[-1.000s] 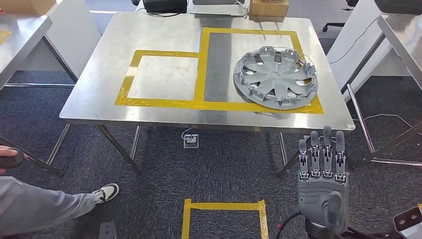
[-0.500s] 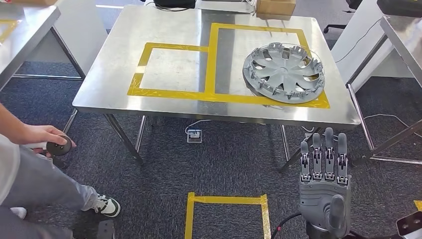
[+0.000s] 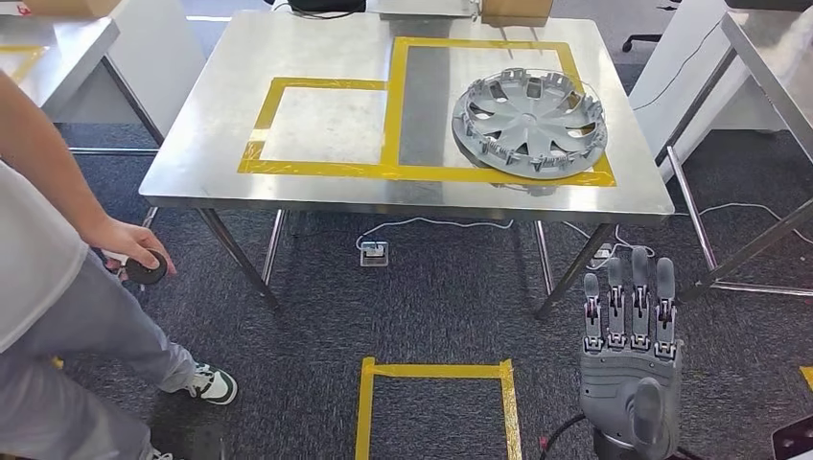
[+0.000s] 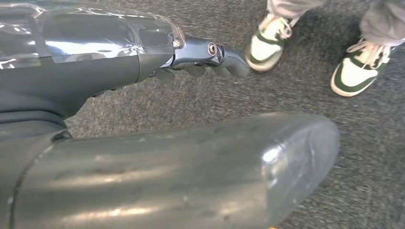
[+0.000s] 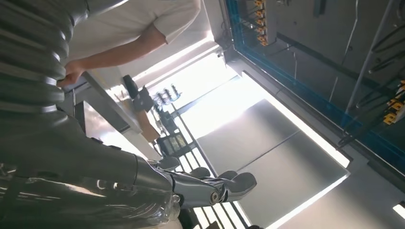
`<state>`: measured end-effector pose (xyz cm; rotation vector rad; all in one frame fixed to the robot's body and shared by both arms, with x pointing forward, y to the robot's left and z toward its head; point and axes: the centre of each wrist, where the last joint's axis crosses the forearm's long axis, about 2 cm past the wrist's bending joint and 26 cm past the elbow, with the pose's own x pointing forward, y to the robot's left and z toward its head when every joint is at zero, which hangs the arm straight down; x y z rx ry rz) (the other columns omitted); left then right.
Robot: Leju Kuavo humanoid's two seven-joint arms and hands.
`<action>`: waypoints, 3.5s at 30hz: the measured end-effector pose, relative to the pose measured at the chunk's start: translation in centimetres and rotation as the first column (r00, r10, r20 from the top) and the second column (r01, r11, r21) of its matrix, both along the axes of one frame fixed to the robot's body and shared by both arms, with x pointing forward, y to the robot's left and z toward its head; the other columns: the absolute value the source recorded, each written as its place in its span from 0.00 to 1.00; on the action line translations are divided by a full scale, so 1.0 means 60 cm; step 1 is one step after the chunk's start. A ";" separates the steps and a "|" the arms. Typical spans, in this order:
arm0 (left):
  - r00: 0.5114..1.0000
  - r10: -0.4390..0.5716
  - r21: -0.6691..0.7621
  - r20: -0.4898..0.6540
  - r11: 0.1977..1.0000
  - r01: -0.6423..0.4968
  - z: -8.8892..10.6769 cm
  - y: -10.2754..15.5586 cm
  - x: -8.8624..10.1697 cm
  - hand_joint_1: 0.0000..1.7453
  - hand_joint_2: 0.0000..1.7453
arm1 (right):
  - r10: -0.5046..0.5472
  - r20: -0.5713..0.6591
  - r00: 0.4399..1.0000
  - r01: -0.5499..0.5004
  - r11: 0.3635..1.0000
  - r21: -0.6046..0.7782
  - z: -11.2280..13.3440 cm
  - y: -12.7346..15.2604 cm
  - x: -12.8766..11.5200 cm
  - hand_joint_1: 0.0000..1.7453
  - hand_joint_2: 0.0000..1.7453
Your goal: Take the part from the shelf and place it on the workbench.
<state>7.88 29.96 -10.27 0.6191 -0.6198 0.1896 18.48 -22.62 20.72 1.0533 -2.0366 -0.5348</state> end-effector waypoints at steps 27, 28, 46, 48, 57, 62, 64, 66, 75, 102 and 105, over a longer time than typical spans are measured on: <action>0.986 -0.165 -0.105 0.029 0.980 0.168 0.012 -0.066 0.051 0.00 0.00 | -0.107 0.005 0.994 0.106 0.988 -0.108 0.043 -0.017 -0.028 0.00 1.00; 0.984 -0.175 -0.108 0.027 0.978 0.176 0.012 -0.069 0.051 0.00 0.00 | -0.110 -0.008 0.994 0.109 0.988 -0.113 0.043 -0.018 -0.028 0.00 1.00; 0.872 -0.486 -0.049 0.058 0.871 0.489 0.026 -0.133 0.075 0.00 0.00 | -0.084 -0.003 0.996 0.082 0.980 -0.183 0.068 -0.023 -0.010 0.00 1.00; 0.862 -0.504 -0.043 0.059 0.861 0.507 0.026 -0.135 0.076 0.00 0.00 | -0.080 0.003 0.997 0.079 0.980 -0.184 0.069 -0.023 -0.009 0.00 1.00; 0.831 -0.553 -0.031 0.057 0.831 0.555 0.029 -0.143 0.080 0.00 0.00 | -0.067 0.017 0.998 0.069 0.980 -0.185 0.073 -0.020 -0.009 0.00 1.00; 0.824 -0.564 -0.027 0.055 0.824 0.566 0.028 -0.143 0.080 0.00 0.00 | -0.064 0.014 0.998 0.066 0.981 -0.184 0.072 -0.019 -0.009 0.00 1.00; 0.821 -0.568 -0.024 0.056 0.821 0.570 0.029 -0.143 0.081 0.00 0.00 | -0.063 0.015 0.998 0.065 0.981 -0.184 0.072 -0.019 -0.010 0.00 1.00; 0.818 -0.572 -0.020 0.056 0.818 0.574 0.029 -0.142 0.083 0.00 0.00 | -0.063 0.015 0.998 0.064 0.981 -0.184 0.072 -0.019 -0.010 0.00 1.00; 0.815 -0.578 -0.018 0.050 0.815 0.579 0.029 -0.144 0.080 0.00 0.00 | -0.054 0.009 0.998 0.055 0.982 -0.181 0.070 -0.018 -0.013 0.00 1.00; 0.818 -0.574 -0.015 0.041 0.818 0.574 0.027 -0.142 0.074 0.00 0.00 | -0.025 0.000 1.000 0.025 0.983 -0.180 0.067 -0.015 -0.014 0.00 0.50; 0.817 -0.575 -0.014 0.043 0.818 0.576 0.027 -0.143 0.075 0.00 0.00 | -0.050 -0.001 0.999 0.048 0.978 -0.201 0.065 -0.016 -0.014 0.00 1.00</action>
